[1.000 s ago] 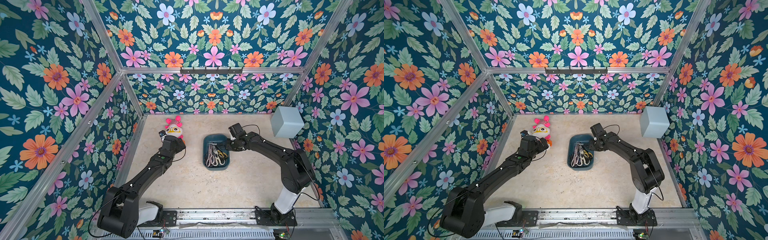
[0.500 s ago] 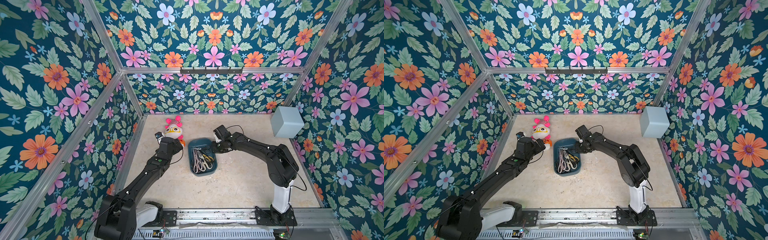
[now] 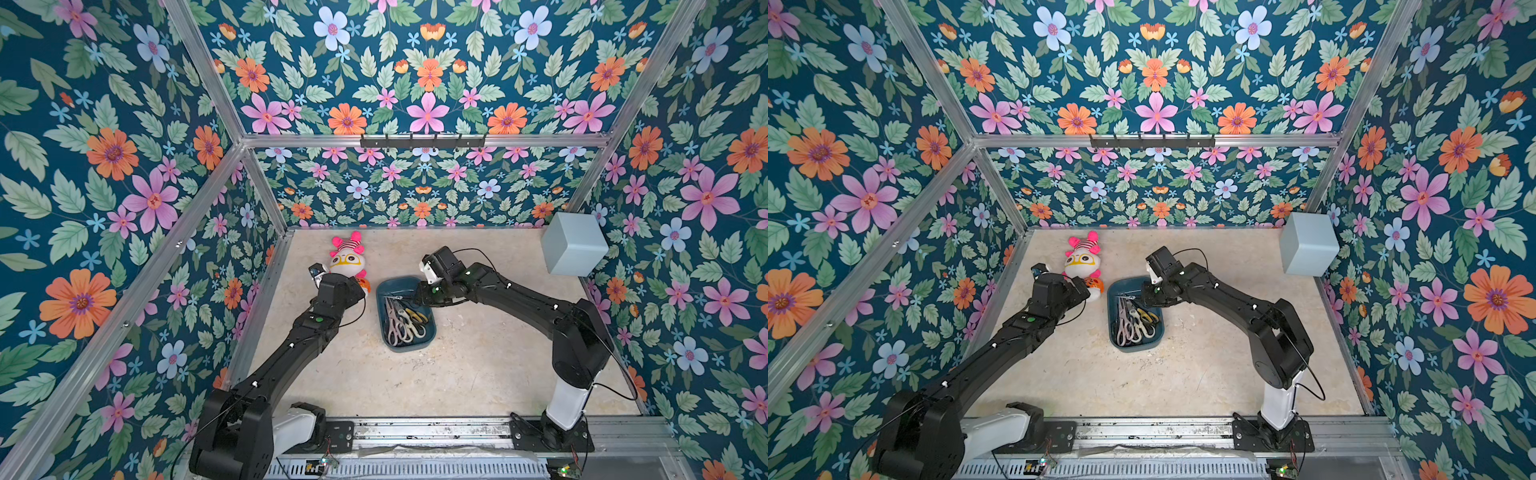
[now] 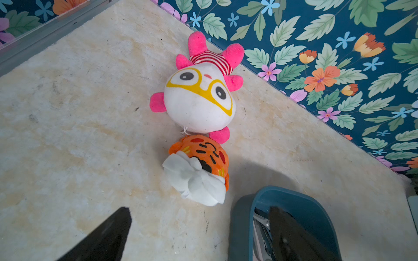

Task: Take the scissors out of the storage box
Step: Move the storage box to the center of the board, then pick up the scissors from the storage box.

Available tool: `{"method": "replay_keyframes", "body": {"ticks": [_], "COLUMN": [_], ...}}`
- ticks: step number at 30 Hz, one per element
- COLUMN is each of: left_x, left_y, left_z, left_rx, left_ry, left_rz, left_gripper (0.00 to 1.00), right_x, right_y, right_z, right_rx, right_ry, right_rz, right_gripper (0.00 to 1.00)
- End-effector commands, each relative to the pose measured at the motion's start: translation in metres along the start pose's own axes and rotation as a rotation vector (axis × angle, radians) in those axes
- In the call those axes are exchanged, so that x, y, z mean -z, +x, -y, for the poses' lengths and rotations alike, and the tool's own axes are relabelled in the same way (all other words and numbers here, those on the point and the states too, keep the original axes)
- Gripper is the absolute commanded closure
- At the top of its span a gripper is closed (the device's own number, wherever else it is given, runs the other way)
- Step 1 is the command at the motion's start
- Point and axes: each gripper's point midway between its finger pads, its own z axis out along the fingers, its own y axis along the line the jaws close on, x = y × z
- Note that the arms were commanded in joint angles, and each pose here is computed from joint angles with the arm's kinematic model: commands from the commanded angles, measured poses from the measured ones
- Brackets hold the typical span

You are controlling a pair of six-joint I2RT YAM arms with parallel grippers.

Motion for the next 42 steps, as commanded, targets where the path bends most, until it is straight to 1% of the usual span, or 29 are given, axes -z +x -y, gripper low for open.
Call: {"method": "replay_keyframes", "body": {"ticks": [1,8,17,22,29,36,39,42], "left_x": [0.0,0.0,0.0,0.0,0.001,0.003,0.004,0.004], "left_y": [-0.002,-0.002,0.0,0.001,0.003,0.004,0.004,0.003], "left_z": [-0.002,-0.01,-0.014,-0.015,-0.018,-0.021,-0.022,-0.023], "left_rx": [0.009,0.025,0.034,0.037,0.04,0.038,0.039,0.041], "left_ry": [-0.011,-0.033,-0.045,-0.047,-0.052,-0.058,-0.06,-0.062], "left_rz": [0.005,0.007,0.008,0.007,0.008,0.011,0.015,0.018], "left_gripper": [0.01,0.01,0.01,0.01,0.01,0.01,0.01,0.01], "right_x": [-0.008,-0.027,-0.043,-0.044,-0.049,-0.051,-0.052,-0.053], "right_y": [0.016,0.03,0.049,0.05,0.054,0.056,0.056,0.056], "right_z": [-0.019,-0.029,-0.023,-0.022,-0.021,-0.021,-0.019,-0.018], "right_rx": [0.006,-0.029,-0.042,-0.044,-0.056,-0.061,-0.065,-0.068], "right_ry": [-0.1,-0.191,-0.172,-0.167,-0.163,-0.16,-0.152,-0.147], "right_rz": [-0.062,-0.127,-0.2,-0.205,-0.219,-0.227,-0.228,-0.228], "right_gripper": [0.66,0.67,0.68,0.69,0.74,0.75,0.78,0.83]}}
